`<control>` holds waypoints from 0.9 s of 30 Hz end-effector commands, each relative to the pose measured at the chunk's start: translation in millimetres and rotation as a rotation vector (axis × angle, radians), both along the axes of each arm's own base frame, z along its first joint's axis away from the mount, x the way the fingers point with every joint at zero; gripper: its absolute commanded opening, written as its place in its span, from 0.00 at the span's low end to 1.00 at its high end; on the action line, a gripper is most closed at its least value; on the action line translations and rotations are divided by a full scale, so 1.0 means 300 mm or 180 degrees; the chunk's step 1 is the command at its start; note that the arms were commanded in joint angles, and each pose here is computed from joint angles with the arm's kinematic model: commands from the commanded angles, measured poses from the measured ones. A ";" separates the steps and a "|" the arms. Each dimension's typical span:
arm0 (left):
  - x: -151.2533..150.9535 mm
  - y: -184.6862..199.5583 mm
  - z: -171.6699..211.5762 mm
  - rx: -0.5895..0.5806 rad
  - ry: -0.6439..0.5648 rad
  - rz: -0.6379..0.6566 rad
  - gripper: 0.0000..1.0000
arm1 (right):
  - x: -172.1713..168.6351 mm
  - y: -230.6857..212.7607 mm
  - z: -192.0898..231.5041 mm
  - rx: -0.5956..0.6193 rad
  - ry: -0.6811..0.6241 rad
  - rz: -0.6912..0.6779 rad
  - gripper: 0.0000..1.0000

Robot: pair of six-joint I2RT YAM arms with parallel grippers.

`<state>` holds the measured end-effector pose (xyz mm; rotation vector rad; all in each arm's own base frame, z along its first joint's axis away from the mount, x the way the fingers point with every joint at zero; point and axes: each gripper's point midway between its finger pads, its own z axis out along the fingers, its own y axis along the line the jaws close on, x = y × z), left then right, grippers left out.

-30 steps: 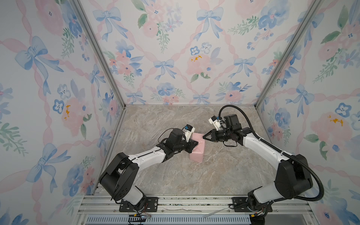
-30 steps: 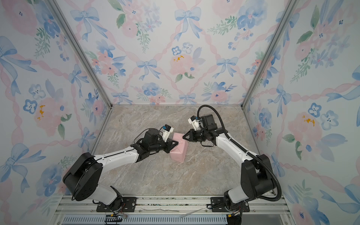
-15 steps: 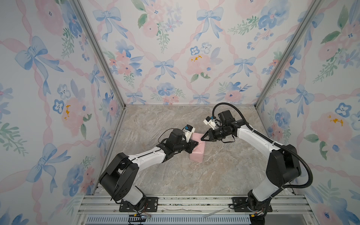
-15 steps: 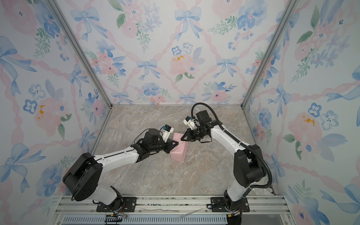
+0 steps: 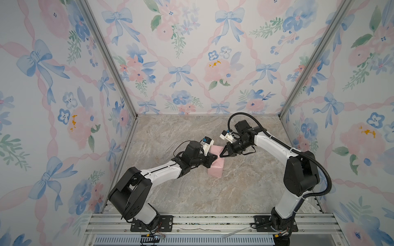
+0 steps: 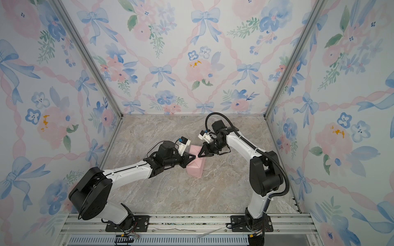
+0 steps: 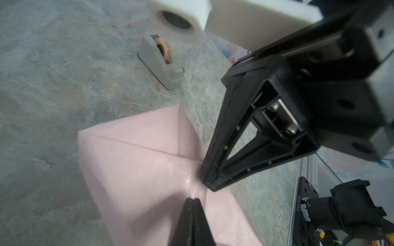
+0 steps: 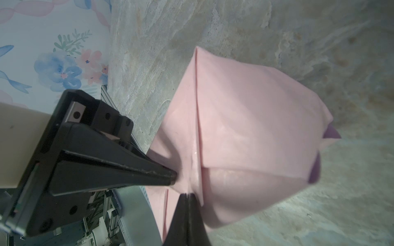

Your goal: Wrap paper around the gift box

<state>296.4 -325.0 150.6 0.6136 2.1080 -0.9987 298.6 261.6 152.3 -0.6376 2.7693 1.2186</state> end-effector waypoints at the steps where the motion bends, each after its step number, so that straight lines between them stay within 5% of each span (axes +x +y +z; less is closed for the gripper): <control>1: -0.030 0.011 -0.072 0.0143 0.0194 -0.0007 0.06 | -0.039 0.022 0.033 0.0093 0.0103 0.0157 0.00; 27: -0.027 0.005 -0.077 0.0157 0.0186 -0.0022 0.06 | -0.011 -0.032 -0.070 -0.0265 0.0301 0.0027 0.00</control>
